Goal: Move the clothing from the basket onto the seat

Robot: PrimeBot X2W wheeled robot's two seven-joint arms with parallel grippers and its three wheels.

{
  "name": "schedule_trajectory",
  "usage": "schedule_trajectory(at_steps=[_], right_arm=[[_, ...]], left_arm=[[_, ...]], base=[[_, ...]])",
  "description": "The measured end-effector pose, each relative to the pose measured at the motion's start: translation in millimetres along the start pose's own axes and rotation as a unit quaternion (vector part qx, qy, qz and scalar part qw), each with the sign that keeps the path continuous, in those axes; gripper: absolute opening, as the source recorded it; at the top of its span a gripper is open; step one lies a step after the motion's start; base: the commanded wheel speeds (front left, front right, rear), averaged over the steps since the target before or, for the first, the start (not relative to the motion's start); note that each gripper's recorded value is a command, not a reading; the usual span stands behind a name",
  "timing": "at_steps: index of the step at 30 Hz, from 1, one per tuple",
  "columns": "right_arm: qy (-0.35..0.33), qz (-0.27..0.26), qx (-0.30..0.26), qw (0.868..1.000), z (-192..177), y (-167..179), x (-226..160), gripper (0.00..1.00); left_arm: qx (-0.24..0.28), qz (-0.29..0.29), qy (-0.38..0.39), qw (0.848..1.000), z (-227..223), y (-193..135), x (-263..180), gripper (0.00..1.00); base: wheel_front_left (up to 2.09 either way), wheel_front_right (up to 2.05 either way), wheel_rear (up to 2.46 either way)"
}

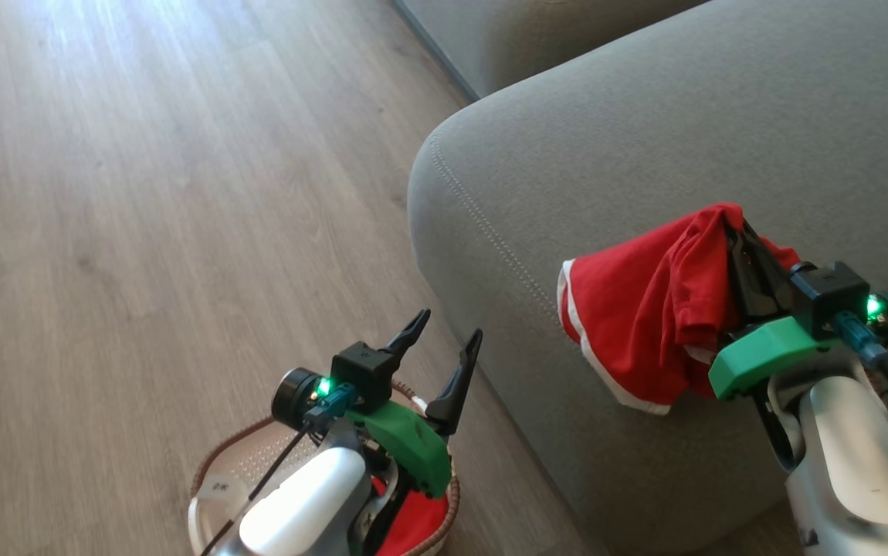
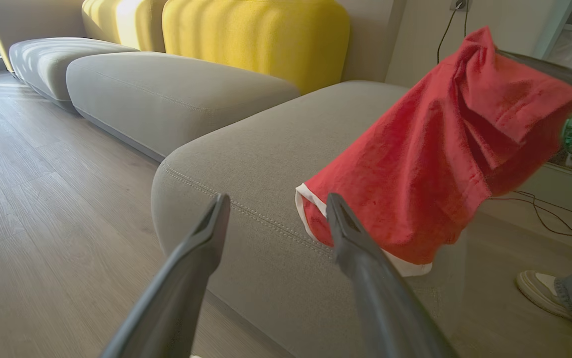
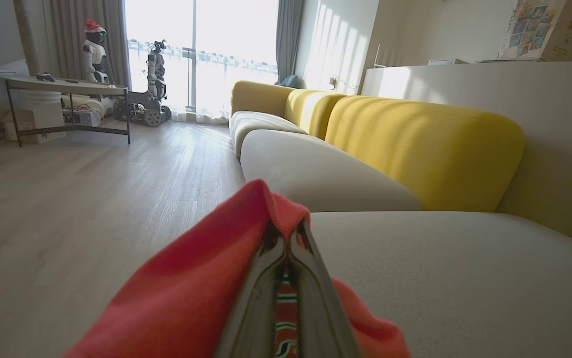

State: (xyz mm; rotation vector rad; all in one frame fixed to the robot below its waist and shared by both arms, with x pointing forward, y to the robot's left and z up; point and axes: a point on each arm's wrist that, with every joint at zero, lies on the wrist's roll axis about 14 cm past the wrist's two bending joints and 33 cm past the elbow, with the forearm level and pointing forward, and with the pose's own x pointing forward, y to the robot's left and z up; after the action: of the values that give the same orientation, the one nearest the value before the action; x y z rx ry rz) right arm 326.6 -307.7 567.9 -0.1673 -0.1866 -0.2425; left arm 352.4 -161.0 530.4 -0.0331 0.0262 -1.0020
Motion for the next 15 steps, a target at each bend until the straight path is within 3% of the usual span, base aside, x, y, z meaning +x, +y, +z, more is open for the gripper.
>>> schedule_trajectory(at_steps=[7, 15], right_arm=[[0.005, 0.016, 0.016, 1.0, -2.6, 10.5, 23.9, 0.0], [-0.059, 0.026, -0.028, 0.998, 63.7, -4.9, 109.1, 0.0]], left_arm=[[-0.01, 0.02, -0.006, 1.0, -0.5, 12.0, -7.8, 1.0], [-0.032, 0.051, -0.002, 0.998, -10.9, 34.9, -18.6, 1.0]], base=[[0.0, 0.0, 0.0], [0.0, 0.0, 0.0]])
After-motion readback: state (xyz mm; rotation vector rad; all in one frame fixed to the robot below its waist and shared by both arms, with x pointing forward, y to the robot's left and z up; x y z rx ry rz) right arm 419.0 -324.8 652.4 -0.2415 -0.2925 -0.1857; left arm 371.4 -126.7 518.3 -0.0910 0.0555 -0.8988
